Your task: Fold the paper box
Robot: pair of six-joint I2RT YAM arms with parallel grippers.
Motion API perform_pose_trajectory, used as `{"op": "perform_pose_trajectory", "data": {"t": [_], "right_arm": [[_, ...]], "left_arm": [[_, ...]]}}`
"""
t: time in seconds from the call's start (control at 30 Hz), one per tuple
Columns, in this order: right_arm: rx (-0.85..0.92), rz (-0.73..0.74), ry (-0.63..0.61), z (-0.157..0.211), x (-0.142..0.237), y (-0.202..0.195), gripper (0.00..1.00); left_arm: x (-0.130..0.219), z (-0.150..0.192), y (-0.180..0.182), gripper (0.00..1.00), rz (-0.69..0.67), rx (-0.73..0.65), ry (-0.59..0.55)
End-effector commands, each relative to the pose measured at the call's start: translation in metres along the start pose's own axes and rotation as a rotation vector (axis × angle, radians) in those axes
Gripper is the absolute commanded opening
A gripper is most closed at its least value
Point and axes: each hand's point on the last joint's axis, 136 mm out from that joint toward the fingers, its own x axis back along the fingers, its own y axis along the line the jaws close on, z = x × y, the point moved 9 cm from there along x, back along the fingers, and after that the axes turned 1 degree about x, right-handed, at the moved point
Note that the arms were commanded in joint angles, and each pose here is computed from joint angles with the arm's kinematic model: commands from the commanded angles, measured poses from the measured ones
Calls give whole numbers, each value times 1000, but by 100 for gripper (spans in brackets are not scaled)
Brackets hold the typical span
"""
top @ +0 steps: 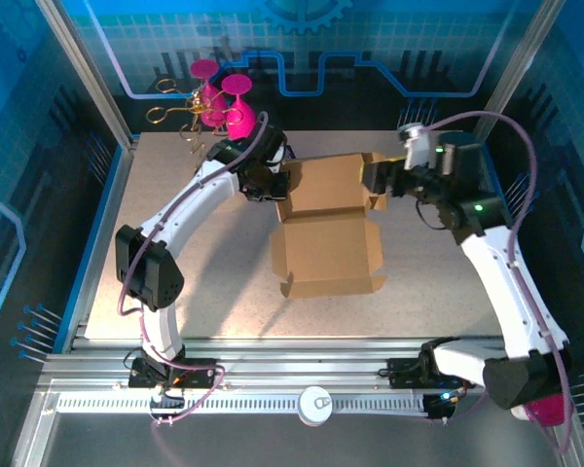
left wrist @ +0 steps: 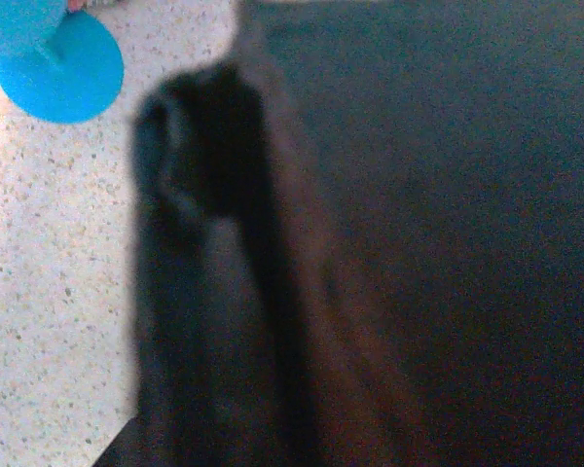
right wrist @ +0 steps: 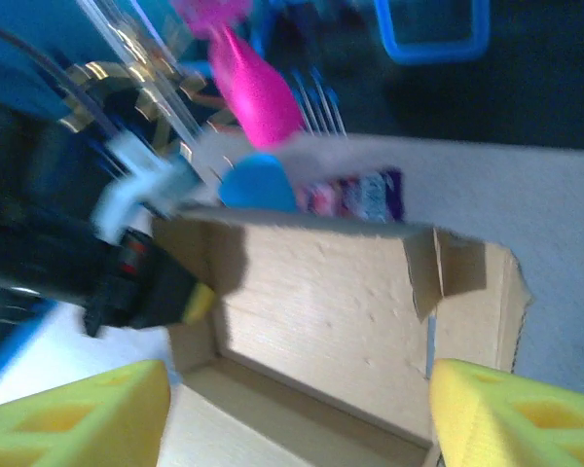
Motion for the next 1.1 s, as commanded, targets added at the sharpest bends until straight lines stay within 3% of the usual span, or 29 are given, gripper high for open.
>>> {"op": "perform_pose_trajectory", "data": {"t": [0.0, 0.1, 0.27, 0.4, 0.53, 0.7, 1.07], "right_arm": [[-124, -320, -140, -27, 24, 4, 72], [-192, -296, -223, -37, 27, -18, 70], [-281, -199, -237, -23, 7, -69, 44], [-268, -278, -169, -8, -11, -91, 36], [-224, -399, -71, 13, -27, -92, 36], [-159, -421, 22, 35, -39, -80, 36], [-75, -339, 104, 35, -54, -66, 45]], "left_arm": [[23, -7, -3, 0, 101, -80, -52], [24, -11, 3, 0, 115, -87, -51], [28, -20, 14, 0, 121, -67, -71], [31, -23, 16, 0, 136, -70, -77], [32, -23, 17, 0, 139, -76, -71], [33, -23, 16, 0, 139, -79, -70], [38, -23, 15, 0, 149, -83, -70]]}}
